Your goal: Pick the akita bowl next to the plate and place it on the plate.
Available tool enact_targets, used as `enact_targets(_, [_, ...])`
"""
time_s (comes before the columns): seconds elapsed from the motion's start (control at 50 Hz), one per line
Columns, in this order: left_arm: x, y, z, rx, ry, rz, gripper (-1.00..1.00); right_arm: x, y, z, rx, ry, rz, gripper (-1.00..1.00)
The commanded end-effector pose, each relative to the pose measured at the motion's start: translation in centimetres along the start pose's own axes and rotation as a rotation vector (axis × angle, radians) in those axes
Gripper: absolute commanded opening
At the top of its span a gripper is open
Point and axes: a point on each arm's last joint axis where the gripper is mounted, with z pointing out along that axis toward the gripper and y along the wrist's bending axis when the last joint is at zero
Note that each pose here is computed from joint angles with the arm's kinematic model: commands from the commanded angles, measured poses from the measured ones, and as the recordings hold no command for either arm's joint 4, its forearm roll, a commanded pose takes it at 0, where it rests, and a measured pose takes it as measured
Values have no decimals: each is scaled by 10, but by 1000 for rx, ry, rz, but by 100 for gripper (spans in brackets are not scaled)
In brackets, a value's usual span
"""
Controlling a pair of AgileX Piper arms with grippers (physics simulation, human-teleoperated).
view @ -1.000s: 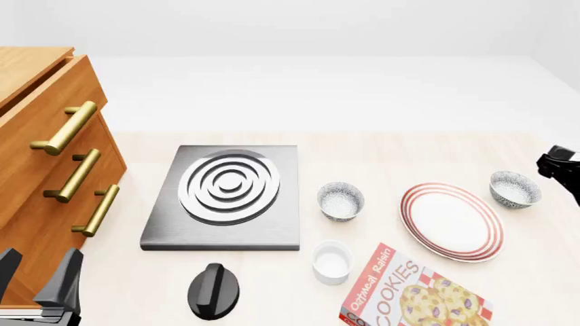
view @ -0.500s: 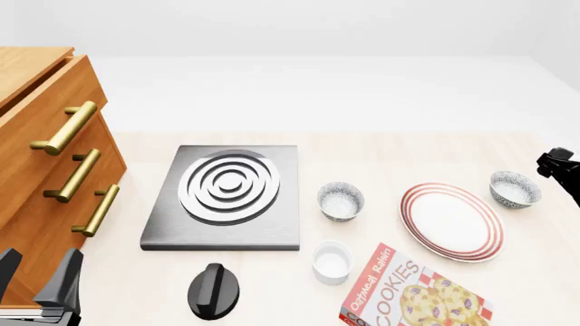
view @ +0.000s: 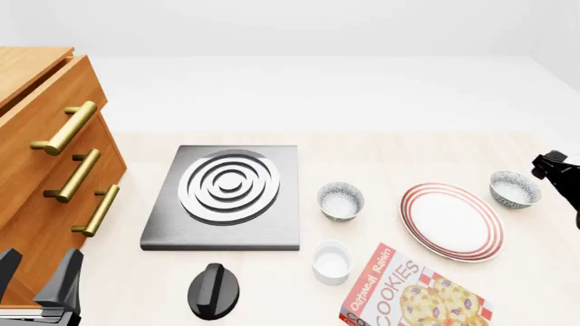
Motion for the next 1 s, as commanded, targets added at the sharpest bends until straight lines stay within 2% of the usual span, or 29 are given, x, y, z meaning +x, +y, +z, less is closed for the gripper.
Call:
enact_targets(0.02, [0,0,0,0,0,0,100,2,0,9,5,26,27,100])
enact_targets(0.58, [0,0,0,0,0,0,100,10,-7,30,31,63,68,100])
enact_targets(1.0, [0,0,0,0,0,0,100,18,-12,42,46,86,73,100])
